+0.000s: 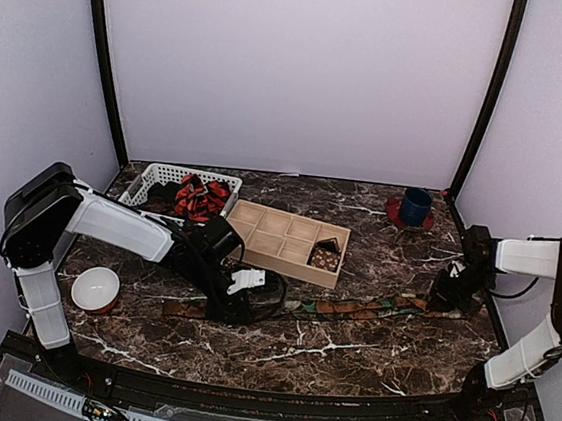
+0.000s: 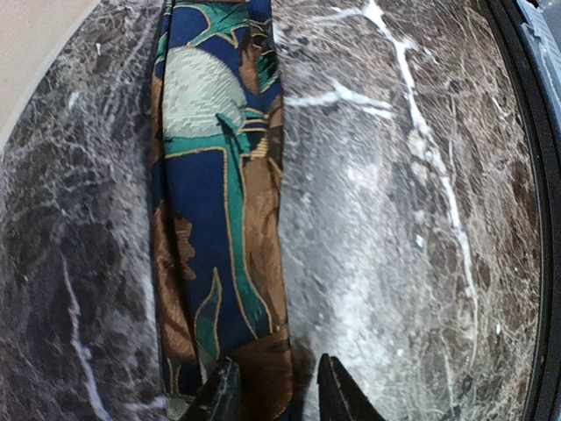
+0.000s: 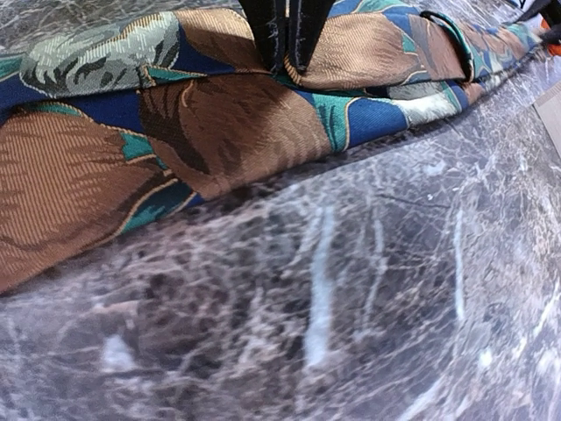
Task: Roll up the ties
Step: Adjust the tie at the center of the board.
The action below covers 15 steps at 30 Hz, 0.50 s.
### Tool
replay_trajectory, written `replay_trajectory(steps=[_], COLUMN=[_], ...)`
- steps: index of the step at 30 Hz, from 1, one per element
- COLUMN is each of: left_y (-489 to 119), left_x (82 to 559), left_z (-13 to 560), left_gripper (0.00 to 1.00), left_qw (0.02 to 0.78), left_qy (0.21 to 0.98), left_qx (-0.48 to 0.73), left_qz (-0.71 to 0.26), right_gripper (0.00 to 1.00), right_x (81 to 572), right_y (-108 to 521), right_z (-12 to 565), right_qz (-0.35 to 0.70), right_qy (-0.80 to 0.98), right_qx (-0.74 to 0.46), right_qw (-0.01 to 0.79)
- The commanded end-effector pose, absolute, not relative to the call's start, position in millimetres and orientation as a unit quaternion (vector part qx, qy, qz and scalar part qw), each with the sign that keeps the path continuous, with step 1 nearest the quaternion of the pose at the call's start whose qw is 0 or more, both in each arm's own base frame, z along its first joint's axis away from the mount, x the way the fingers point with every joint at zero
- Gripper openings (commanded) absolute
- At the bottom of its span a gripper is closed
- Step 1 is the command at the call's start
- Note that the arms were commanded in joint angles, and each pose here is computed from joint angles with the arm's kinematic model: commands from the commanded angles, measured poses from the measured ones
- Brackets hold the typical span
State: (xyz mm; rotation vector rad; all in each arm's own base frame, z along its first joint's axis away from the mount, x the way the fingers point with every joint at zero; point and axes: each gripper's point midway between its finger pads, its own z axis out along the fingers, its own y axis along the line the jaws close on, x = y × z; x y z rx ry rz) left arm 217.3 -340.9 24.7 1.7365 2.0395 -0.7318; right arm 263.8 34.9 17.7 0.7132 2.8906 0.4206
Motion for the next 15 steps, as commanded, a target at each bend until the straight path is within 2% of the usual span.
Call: replay_trajectory(steps=[1,4,8,10,13,15], left_y=[-304,-297,-300,-303,-305,-304], left_x=[193,206,222,223,221,222], left_z=[19,25,39,47,48,43], left_gripper=[0.32,0.37,0.55,0.64,0.75,0.77], left_qw=[0.135,0.166,0.190,0.201,0.204,0.198], left_qy=[0.752,0.768,0.783,0.777,0.773,0.775], left_qx=[0.604,0.581,0.553,0.554,0.555,0.557], left_qz=[-0.228,-0.212,-0.214,-0.222,-0.230,-0.222], right_gripper=[0.00,0.00,0.05,0.13,0.33,0.41], right_x=[246,244,242,243,248,257], right_y=[15,15,11,11,12,12], right_z=[8,9,16,19,27,40], right_qz=[0.089,0.087,0.079,0.081,0.087,0.093], right_qy=[0.964,0.964,0.963,0.962,0.962,0.960], right_qx=[0.249,0.250,0.255,0.256,0.253,0.249], right_qw=[0.038,0.034,0.042,0.047,0.061,0.085])
